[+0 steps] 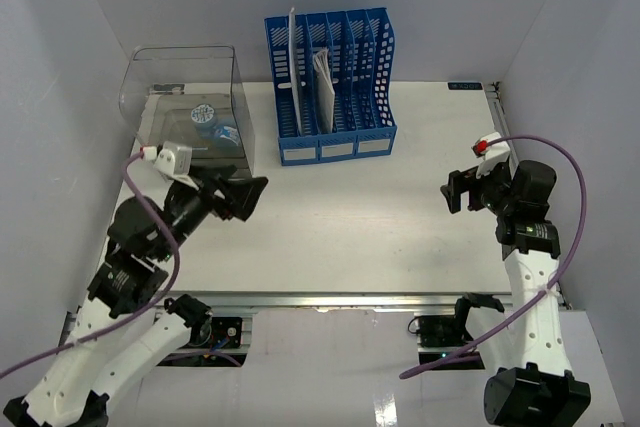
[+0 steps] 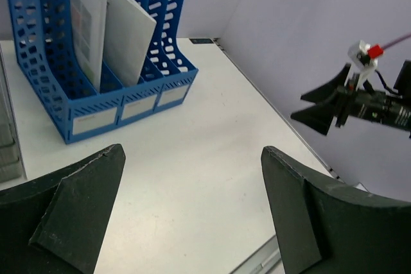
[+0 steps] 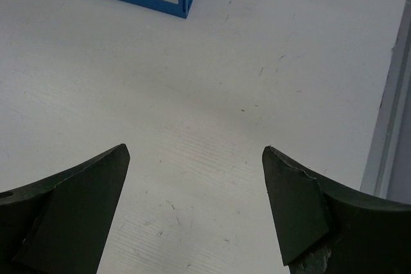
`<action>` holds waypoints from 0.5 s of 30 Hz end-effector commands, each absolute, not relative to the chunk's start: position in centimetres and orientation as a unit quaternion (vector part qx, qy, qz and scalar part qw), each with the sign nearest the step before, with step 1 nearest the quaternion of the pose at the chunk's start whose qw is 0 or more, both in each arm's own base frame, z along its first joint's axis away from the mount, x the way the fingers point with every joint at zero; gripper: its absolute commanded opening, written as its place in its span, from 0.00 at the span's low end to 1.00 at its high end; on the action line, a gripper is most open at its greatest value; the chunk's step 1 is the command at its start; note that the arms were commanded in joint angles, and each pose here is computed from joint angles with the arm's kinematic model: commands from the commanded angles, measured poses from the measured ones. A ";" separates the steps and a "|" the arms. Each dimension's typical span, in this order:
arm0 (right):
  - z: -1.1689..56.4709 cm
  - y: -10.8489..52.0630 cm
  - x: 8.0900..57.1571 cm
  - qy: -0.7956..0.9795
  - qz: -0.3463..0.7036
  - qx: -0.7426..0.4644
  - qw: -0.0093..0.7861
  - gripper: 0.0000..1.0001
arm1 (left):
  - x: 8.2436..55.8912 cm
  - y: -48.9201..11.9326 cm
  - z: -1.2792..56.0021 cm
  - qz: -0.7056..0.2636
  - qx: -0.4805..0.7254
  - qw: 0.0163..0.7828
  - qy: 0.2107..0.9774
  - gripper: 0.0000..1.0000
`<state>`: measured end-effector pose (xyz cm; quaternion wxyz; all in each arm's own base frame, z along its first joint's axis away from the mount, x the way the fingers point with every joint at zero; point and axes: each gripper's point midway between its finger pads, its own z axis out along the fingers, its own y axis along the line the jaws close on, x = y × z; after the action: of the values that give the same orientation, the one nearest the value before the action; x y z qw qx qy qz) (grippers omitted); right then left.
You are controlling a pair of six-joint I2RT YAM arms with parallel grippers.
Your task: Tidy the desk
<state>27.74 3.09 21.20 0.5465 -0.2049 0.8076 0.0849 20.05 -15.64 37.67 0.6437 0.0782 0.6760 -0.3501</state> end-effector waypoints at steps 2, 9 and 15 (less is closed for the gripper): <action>24.8 2.0 26.8 0.794 0.051 -0.164 0.583 0.90 | 17.2 -16.1 33.7 -0.400 0.089 0.610 0.678 0.98; 24.4 0.8 24.7 0.795 0.019 -0.120 0.594 0.90 | 15.9 -15.5 29.3 -0.383 0.107 0.586 0.706 0.98; 23.9 0.5 23.8 0.794 0.007 -0.110 0.598 0.90 | 15.2 -15.3 27.5 -0.386 0.110 0.579 0.710 0.98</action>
<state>24.13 1.26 24.79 0.6059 -0.1359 0.7836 0.0187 15.93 -15.33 28.66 0.5859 0.1010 0.7084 -0.3804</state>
